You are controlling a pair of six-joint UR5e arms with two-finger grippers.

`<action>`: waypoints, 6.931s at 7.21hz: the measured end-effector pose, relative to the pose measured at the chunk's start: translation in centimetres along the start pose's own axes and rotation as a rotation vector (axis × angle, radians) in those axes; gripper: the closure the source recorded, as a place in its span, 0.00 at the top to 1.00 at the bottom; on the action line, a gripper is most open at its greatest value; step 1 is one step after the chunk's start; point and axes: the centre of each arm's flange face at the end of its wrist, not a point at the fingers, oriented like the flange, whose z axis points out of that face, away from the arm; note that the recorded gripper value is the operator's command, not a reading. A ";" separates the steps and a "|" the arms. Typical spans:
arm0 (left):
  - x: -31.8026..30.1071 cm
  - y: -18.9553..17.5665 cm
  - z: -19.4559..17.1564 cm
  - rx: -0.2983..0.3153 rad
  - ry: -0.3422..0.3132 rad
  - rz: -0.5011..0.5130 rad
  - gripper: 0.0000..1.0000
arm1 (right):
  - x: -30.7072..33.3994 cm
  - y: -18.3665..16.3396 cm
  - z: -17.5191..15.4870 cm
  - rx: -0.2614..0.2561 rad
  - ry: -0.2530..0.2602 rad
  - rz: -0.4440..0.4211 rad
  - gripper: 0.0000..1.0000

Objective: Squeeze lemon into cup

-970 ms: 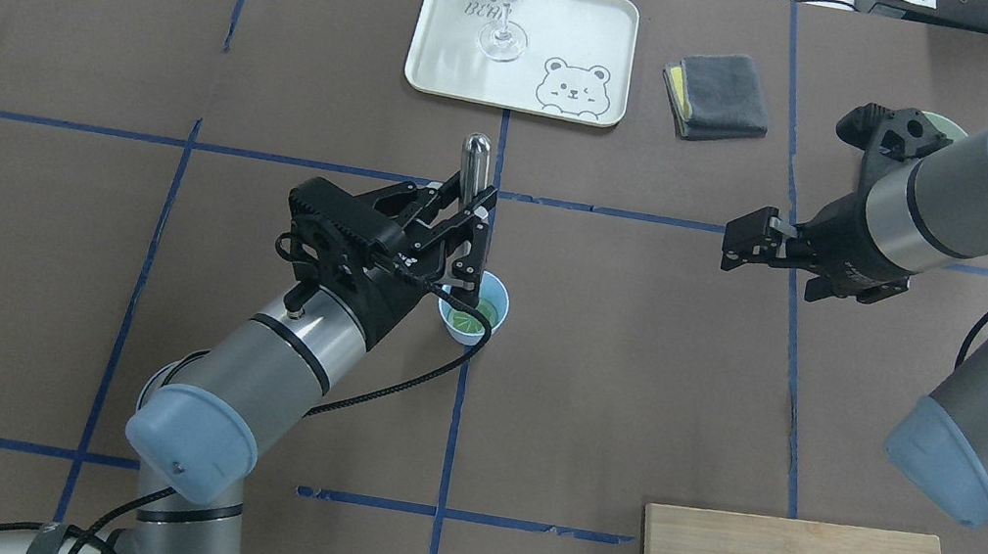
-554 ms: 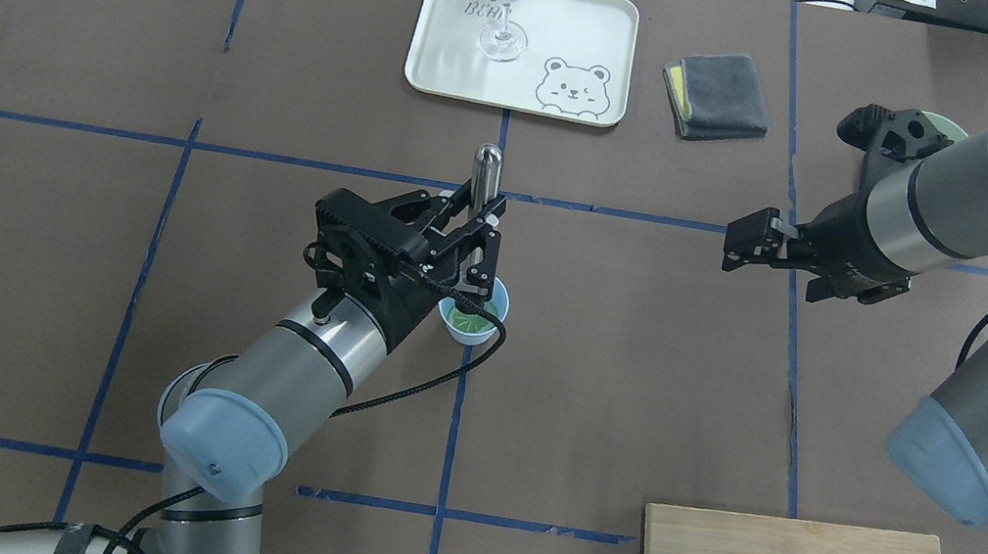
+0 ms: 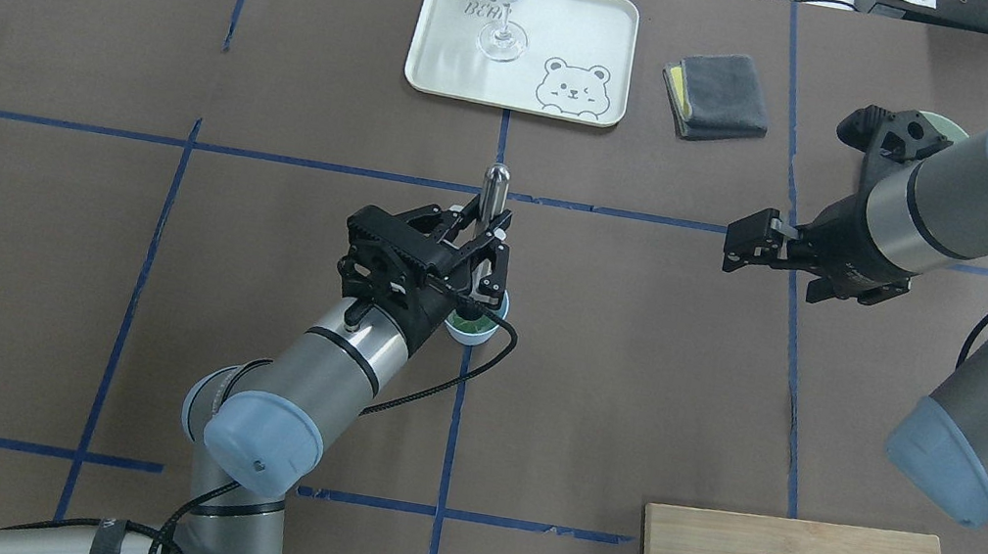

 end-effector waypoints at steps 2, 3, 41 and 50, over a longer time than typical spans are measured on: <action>0.0 1.0 0.2 -0.012 -0.004 0.011 0.00 | 0.0 0.0 0.1 -0.001 0.001 0.001 1.00; 0.0 1.3 0.3 -0.016 -0.005 0.013 0.00 | 0.0 0.0 0.1 -0.002 0.001 0.001 1.00; -52.4 -1.0 -6.3 -1.206 -0.400 -0.277 0.00 | 0.6 1.0 -1.8 0.016 -0.013 0.011 1.00; -51.6 0.9 -5.7 -1.231 -0.401 -0.270 0.00 | 0.6 1.0 -1.4 0.010 -0.009 0.011 1.00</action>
